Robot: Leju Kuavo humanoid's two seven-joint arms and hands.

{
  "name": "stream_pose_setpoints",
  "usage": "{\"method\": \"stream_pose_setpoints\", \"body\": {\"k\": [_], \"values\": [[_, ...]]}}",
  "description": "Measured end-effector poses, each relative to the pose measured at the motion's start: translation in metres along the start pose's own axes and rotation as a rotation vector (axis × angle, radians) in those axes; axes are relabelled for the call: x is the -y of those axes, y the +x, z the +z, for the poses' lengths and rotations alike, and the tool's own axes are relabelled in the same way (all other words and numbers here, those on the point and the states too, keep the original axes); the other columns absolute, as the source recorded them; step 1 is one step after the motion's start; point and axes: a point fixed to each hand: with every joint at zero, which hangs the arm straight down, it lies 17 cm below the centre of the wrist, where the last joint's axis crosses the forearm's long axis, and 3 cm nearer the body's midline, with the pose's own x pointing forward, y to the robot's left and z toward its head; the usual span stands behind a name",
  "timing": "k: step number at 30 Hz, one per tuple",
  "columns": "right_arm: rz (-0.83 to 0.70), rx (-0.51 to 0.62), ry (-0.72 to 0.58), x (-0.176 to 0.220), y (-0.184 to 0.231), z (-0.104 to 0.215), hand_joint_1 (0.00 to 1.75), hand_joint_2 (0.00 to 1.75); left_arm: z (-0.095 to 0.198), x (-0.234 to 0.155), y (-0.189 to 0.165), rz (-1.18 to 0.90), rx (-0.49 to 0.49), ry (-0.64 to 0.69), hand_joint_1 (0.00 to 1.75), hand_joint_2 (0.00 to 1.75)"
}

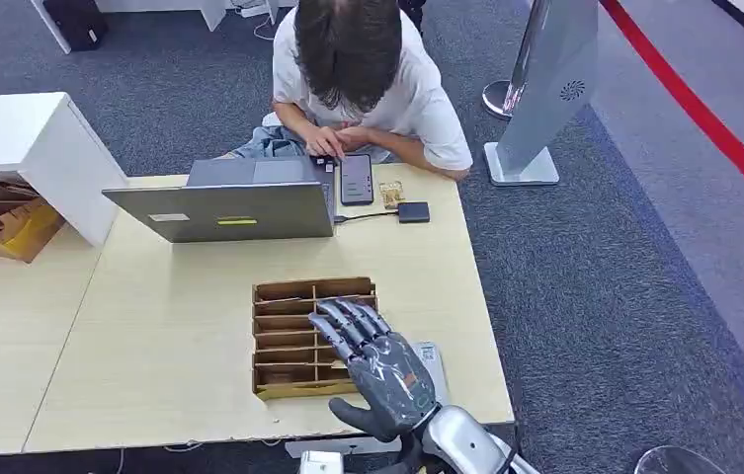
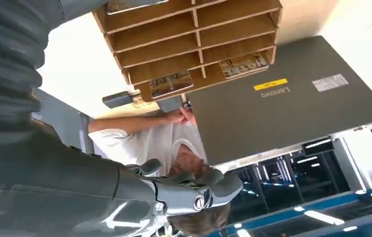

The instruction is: Pass the card to the sensor for recognition and then transmit it.

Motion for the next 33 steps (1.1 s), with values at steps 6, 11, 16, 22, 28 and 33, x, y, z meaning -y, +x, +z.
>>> {"method": "stream_pose_setpoints", "body": {"k": [6,11,16,22,28,33], "values": [[0.010,-0.011,0.027,-0.008,-0.004,0.001,0.00,1.75,0.000,0.000,0.001,-0.002,0.001,0.000,0.00,1.75],[0.013,-0.018,0.045,-0.013,-0.007,0.002,0.00,1.75,0.000,0.000,0.001,-0.004,0.000,0.000,0.00,1.75],[0.012,-0.033,0.074,-0.022,-0.010,0.005,0.00,1.75,0.000,-0.001,0.000,-0.007,-0.003,0.001,0.00,1.75],[0.021,-0.058,0.111,-0.032,-0.018,0.008,0.00,1.75,0.000,-0.001,0.000,-0.007,-0.003,0.000,0.00,1.75],[0.030,-0.073,0.144,-0.041,-0.023,0.010,0.00,1.75,0.000,-0.001,0.001,-0.007,-0.003,0.000,0.00,1.75],[0.033,-0.088,0.168,-0.048,-0.028,0.013,0.00,1.75,0.000,-0.001,0.001,-0.007,-0.003,0.000,0.00,1.75]]}}
